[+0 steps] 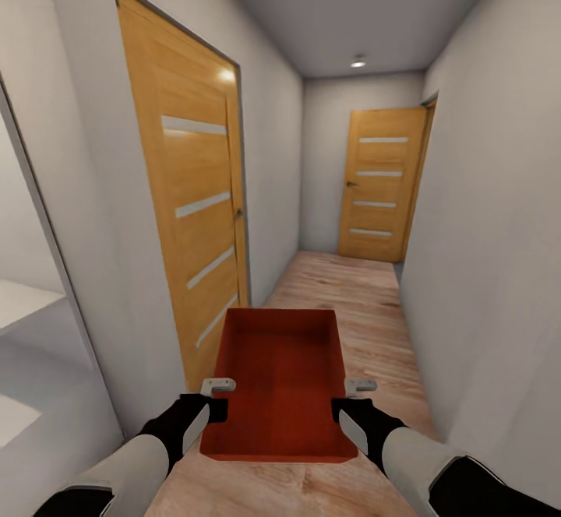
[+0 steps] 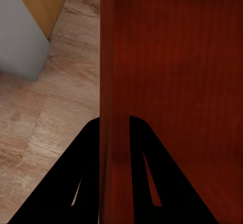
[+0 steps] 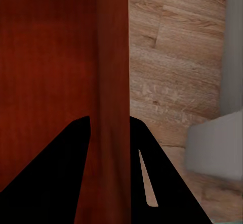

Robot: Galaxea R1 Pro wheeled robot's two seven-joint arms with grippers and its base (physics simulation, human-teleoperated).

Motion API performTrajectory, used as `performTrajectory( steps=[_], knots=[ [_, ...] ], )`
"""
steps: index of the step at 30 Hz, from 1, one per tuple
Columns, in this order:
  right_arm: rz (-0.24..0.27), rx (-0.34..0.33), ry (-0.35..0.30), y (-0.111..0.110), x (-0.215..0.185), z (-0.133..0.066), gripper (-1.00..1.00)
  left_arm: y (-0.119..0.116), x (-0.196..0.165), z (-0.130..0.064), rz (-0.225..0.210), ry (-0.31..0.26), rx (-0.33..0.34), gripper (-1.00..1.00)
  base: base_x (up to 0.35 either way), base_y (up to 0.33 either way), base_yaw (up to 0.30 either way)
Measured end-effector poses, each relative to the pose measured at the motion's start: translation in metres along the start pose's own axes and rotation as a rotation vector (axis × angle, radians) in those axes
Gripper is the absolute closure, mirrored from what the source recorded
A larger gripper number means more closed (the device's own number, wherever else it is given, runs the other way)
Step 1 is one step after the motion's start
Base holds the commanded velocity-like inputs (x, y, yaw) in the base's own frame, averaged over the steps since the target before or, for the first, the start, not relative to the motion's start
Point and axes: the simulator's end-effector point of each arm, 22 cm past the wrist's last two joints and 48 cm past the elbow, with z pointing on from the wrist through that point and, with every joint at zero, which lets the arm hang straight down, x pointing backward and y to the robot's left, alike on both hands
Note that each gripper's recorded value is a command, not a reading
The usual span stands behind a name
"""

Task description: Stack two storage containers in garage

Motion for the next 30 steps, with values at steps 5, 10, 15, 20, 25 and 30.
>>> performTrajectory(
  steps=[5, 10, 15, 20, 25, 30],
  knots=[
    [0.000, 0.000, 0.000, 0.0000, 0.0000, 0.0000, 1.00, 0.0000, -0.0002, 0.0000, 0.000, 0.000, 0.000, 1.00, 0.322, 0.000, 0.000],
    [0.001, 0.000, 0.000, 0.0000, 0.0003, 0.0000, 1.00, 0.0000, 0.0000, 0.0000, 0.000, 0.000, 0.000, 1.00, 0.322, 0.000, 0.000],
    [0.000, 0.000, 0.000, 0.0000, 0.0001, 0.0000, 1.00, 0.0000, -0.0001, 0.0000, 0.000, 0.000, 0.000, 1.00, 0.322, 0.000, 0.000],
    [0.000, 0.000, 0.000, 0.0000, 0.0000, 0.0000, 1.00, 0.0001, -0.0001, 0.0000, 0.000, 0.000, 0.000, 1.00, 0.322, 0.000, -0.099],
    [0.001, 0.000, 0.000, -0.0001, 0.0001, 0.0000, 1.00, -0.0001, -0.0001, 0.0000, 0.000, 0.000, 0.000, 1.00, 0.322, 0.000, -0.273],
    [0.001, 0.000, 0.000, -0.0002, 0.0000, 0.0000, 1.00, -0.0001, -0.0002, 0.0000, 0.000, 0.000, 0.000, 1.00, 0.322, 0.000, -0.288]
  ],
)
